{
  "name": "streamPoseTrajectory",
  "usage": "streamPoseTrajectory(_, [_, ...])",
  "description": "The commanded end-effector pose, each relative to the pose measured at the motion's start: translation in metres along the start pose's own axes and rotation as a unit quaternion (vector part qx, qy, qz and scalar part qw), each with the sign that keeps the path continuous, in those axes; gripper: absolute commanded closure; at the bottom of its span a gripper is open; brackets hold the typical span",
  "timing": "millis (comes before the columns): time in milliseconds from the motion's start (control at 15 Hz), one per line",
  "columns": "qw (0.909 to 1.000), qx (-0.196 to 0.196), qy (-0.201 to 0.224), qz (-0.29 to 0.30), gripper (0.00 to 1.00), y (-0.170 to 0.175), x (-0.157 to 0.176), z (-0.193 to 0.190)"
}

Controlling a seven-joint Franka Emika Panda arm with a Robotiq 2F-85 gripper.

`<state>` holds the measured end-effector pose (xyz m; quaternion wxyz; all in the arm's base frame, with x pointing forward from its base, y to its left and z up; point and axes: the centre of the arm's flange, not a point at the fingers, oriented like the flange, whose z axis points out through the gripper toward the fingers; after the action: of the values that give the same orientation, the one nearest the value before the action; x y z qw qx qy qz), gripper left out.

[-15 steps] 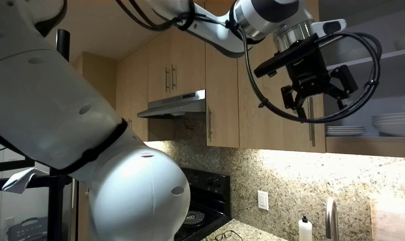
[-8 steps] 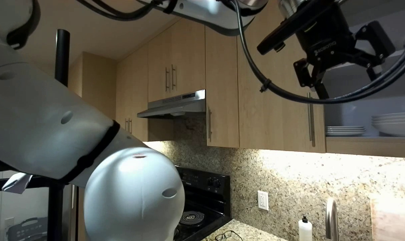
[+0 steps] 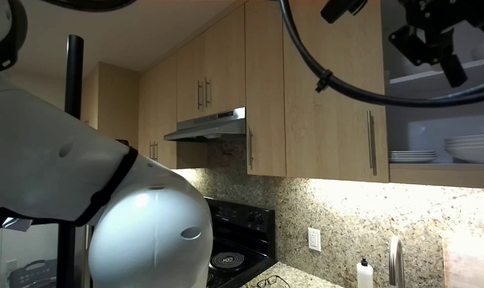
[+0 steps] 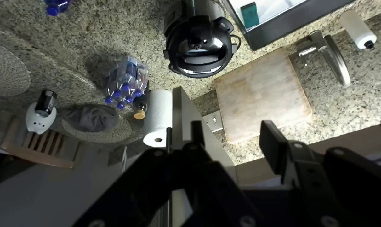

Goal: Close the right cabinet door

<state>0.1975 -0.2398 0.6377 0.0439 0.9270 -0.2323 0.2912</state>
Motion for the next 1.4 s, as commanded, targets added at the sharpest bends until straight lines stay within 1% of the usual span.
streamPoseTrajectory(0, [0.9992, -0.014, 0.035, 0.010, 0.78, 0.029, 0.013, -0.005])
streamPoseTrajectory(67, [0.9988, -0.016, 0.043, 0.017, 0.85, 0.035, 0.016, -0.007])
streamPoseTrajectory(133, [0.9982, -0.019, 0.051, 0.024, 0.89, 0.043, 0.020, -0.010])
streamPoseTrajectory(400, [0.9956, -0.032, 0.072, 0.051, 0.96, 0.071, 0.033, -0.016])
streamPoseTrajectory(467, [0.9952, -0.032, 0.075, 0.054, 0.93, 0.076, 0.037, -0.016])
streamPoseTrajectory(667, [0.9936, -0.038, 0.082, 0.068, 0.91, 0.084, 0.058, -0.016])
streamPoseTrajectory(733, [0.9926, -0.047, 0.086, 0.071, 0.91, 0.084, 0.064, -0.015])
streamPoseTrajectory(933, [0.9915, -0.072, 0.092, 0.058, 0.92, 0.077, 0.087, -0.010])
streamPoseTrajectory(1067, [0.9914, -0.080, 0.092, 0.048, 0.92, 0.070, 0.100, -0.007])
streamPoseTrajectory(1333, [0.9915, -0.077, 0.099, 0.033, 0.92, 0.059, 0.123, -0.003])
